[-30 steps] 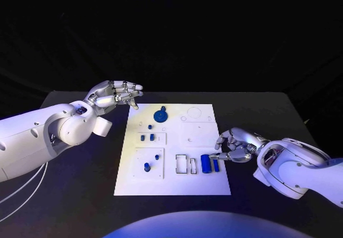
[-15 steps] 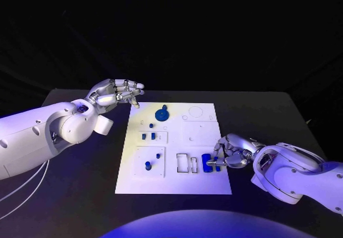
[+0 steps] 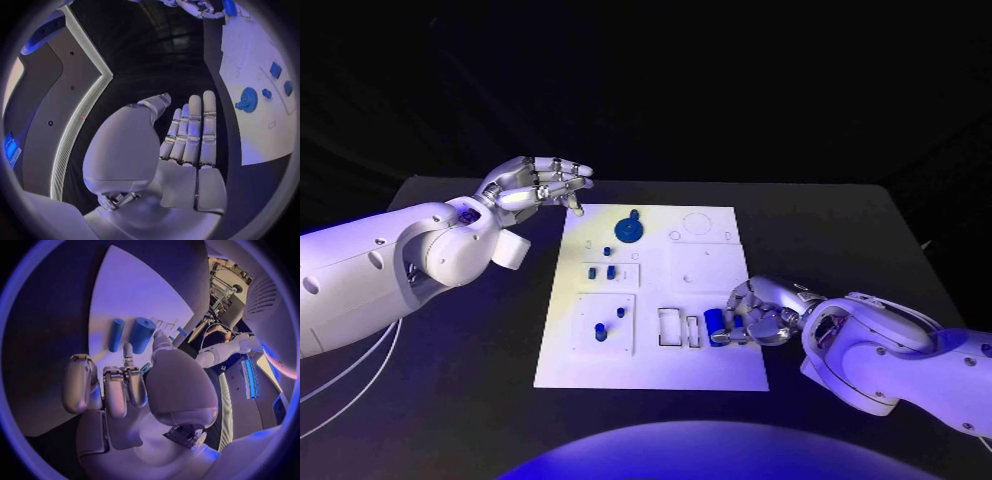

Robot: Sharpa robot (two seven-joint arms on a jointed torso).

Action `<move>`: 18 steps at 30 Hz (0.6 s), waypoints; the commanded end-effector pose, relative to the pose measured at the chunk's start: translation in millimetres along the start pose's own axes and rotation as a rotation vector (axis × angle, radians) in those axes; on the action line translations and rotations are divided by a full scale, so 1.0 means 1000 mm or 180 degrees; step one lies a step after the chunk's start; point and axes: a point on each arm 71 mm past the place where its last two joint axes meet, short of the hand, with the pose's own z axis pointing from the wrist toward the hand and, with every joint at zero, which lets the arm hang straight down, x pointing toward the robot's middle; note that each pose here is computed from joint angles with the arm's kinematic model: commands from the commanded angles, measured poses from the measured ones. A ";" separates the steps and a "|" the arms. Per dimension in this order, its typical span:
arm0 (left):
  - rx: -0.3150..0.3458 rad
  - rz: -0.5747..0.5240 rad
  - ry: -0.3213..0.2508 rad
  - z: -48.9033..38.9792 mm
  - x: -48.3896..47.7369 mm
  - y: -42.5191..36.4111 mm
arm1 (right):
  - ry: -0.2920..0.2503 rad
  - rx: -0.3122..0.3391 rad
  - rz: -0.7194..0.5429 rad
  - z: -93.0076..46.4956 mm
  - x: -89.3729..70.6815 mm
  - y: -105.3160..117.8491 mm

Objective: Assemble the parts on the task board

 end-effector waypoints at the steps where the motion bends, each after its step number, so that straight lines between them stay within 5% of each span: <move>1: 0.0035 -0.0009 0.0032 0.0004 0.0018 -0.0012 | -0.0011 0.0001 -0.0124 0.002 0.001 0.001; 18: 0.0023 -0.0008 0.0031 -0.0003 0.0015 -0.0011 | -0.0008 -0.0023 -0.0211 0.015 0.014 0.008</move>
